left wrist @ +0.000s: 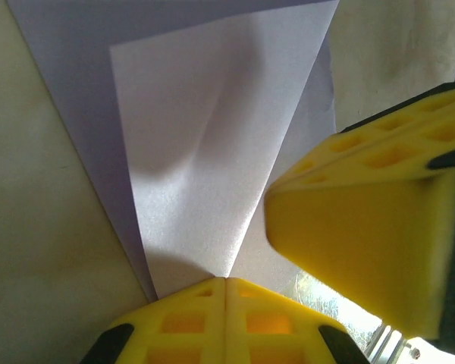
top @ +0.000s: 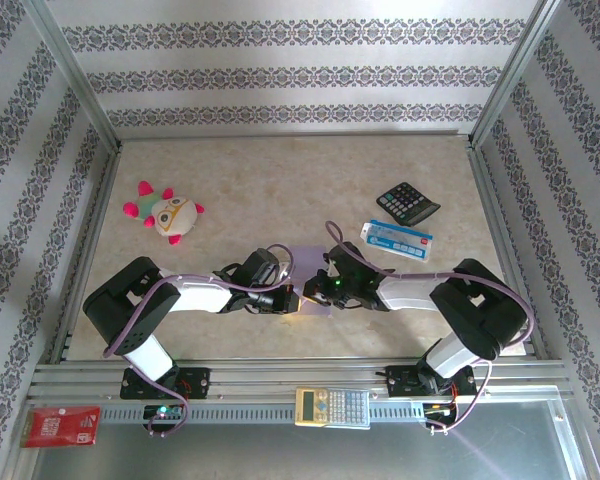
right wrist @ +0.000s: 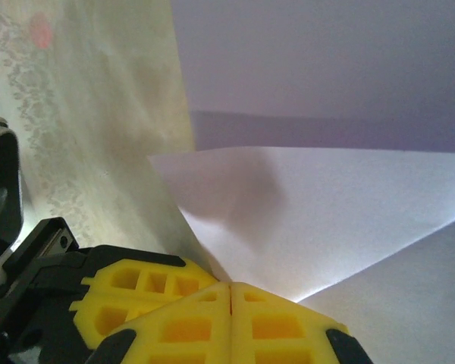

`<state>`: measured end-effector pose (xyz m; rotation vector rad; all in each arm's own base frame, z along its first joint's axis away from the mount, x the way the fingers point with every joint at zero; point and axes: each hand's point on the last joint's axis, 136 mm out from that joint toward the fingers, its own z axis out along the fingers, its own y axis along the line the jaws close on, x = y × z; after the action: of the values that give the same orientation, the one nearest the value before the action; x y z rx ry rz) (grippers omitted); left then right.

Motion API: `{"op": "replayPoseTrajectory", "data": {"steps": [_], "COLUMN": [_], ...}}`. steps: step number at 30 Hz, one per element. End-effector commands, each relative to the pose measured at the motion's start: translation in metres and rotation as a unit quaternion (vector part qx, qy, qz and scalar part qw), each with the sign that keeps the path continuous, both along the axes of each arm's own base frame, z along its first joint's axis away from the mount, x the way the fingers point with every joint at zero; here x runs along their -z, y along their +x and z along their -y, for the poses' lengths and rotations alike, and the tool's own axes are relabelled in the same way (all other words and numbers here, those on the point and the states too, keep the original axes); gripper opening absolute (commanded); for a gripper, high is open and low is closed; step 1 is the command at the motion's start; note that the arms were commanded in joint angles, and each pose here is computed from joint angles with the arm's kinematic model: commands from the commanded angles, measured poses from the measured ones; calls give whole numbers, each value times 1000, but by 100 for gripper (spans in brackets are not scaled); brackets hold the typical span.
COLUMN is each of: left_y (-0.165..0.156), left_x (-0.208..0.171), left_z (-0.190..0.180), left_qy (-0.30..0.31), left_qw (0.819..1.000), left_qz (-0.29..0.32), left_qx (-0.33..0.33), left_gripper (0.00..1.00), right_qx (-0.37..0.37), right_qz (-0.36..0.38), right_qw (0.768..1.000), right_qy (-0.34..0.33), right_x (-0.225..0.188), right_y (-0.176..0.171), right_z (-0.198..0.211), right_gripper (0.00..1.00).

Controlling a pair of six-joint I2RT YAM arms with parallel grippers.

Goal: Fold a paper plane with a square sheet of paper (pick it up from the middle)
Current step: Fold the triangle a second time at the center of the table.

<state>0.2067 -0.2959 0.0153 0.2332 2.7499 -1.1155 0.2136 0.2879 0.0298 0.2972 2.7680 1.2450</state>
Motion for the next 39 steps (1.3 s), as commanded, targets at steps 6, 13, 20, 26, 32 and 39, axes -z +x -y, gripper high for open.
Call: {"op": "replayPoseTrajectory", "data": {"steps": [6, 13, 20, 26, 32, 39], "left_y": [-28, -32, -37, -41, -40, -39], "left_x": [46, 50, 56, 59, 57, 55], "left_z": [-39, -44, -52, -56, -55, -54], "left_qy": [96, 108, 129, 138, 139, 141], "left_qw": [994, 992, 989, 987, 987, 987], "left_qz": [-54, -61, -69, -75, -75, -73], "left_qx": [-2, 1, 6, 10, 11, 13], "left_gripper": [0, 0, 0, 0, 0, 0], "right_qx": [12, 33, 53, 60, 74, 94], "right_qz": [-15, -30, -28, -27, -27, -30], "right_qw": [1000, 998, 997, 997, 995, 993], "right_qy": [-12, -33, -49, -48, -52, -61], "right_x": [20, 36, 41, 41, 44, 49], "right_y": [-5, 0, 11, 22, 34, 49], "right_z": [-1, 13, 30, 40, 57, 81], "right_gripper": [0, 0, 0, 0, 0, 0]}}
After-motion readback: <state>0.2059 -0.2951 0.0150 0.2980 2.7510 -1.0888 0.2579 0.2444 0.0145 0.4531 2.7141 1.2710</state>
